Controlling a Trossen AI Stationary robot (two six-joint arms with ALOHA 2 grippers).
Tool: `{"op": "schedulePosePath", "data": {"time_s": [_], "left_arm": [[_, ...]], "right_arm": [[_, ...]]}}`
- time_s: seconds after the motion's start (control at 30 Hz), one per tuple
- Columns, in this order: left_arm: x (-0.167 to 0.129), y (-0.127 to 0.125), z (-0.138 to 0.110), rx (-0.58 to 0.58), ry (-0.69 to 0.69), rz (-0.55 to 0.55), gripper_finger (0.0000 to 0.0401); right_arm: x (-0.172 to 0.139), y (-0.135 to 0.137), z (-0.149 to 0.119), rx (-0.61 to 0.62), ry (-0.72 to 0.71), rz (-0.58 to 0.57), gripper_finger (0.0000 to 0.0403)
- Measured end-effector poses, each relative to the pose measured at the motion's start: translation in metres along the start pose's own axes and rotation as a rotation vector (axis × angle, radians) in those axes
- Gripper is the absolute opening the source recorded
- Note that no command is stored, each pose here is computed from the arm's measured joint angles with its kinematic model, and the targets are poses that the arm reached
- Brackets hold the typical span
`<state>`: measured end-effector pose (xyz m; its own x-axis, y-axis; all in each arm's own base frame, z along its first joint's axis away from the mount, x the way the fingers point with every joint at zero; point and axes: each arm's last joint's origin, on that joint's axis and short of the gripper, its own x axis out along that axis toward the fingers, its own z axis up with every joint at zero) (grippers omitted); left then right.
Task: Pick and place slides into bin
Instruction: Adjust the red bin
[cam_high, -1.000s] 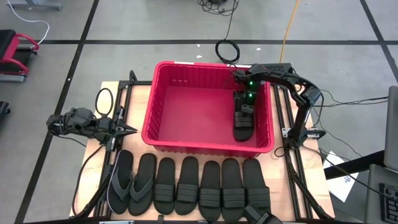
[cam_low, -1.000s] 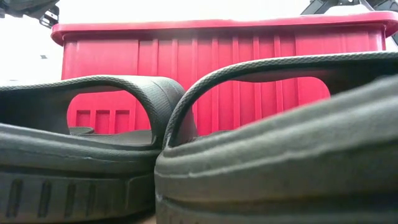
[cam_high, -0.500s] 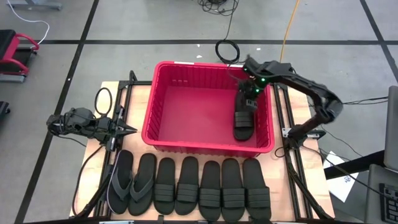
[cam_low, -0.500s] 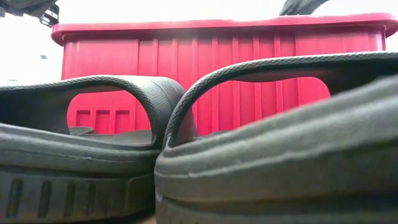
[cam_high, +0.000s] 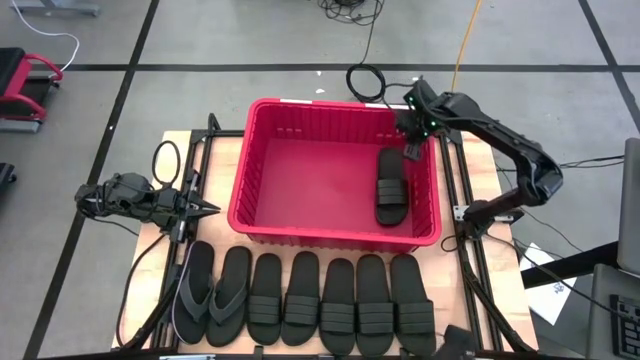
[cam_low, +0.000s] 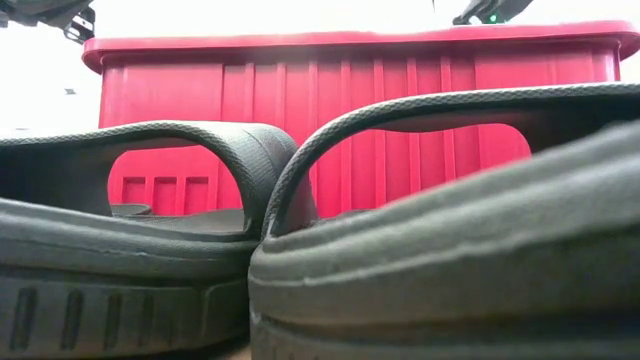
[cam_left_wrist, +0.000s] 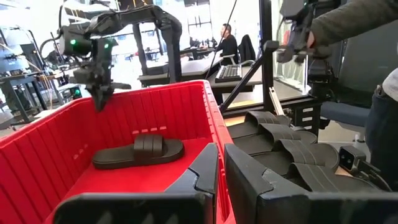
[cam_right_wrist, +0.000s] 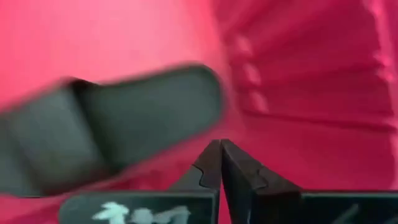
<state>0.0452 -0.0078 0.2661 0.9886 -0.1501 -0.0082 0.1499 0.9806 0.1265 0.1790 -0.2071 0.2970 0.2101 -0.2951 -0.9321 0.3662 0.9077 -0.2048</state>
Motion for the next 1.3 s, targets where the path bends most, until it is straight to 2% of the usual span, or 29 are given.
{"op": "schedulePosePath", "data": {"time_s": [0.07, 0.23, 0.4, 0.77, 0.97, 1.3], "left_arm": [[0.000, 0.000, 0.000, 0.000, 0.000, 0.001, 0.0031], [0.000, 0.000, 0.000, 0.000, 0.001, 0.000, 0.0031], [0.000, 0.000, 0.000, -0.004, 0.001, 0.001, 0.0031], [0.000, 0.000, -0.001, 0.001, 0.010, 0.000, 0.0031], [0.000, 0.000, -0.001, 0.001, 0.010, 0.001, 0.0031], [0.000, 0.000, -0.001, 0.001, 0.010, 0.001, 0.0031]], "right_arm": [[0.008, -0.007, -0.001, 0.007, 0.050, -0.052, 0.0001], [0.013, -0.019, -0.003, 0.049, 0.059, -0.093, 0.0000], [0.012, -0.030, -0.001, 0.060, 0.052, -0.228, 0.0000], [0.020, -0.043, -0.002, 0.035, 0.036, -0.235, 0.0000], [0.026, -0.050, 0.003, 0.022, 0.040, -0.300, 0.0000], [0.018, -0.042, 0.000, 0.005, 0.051, -0.280, 0.0000]]}}
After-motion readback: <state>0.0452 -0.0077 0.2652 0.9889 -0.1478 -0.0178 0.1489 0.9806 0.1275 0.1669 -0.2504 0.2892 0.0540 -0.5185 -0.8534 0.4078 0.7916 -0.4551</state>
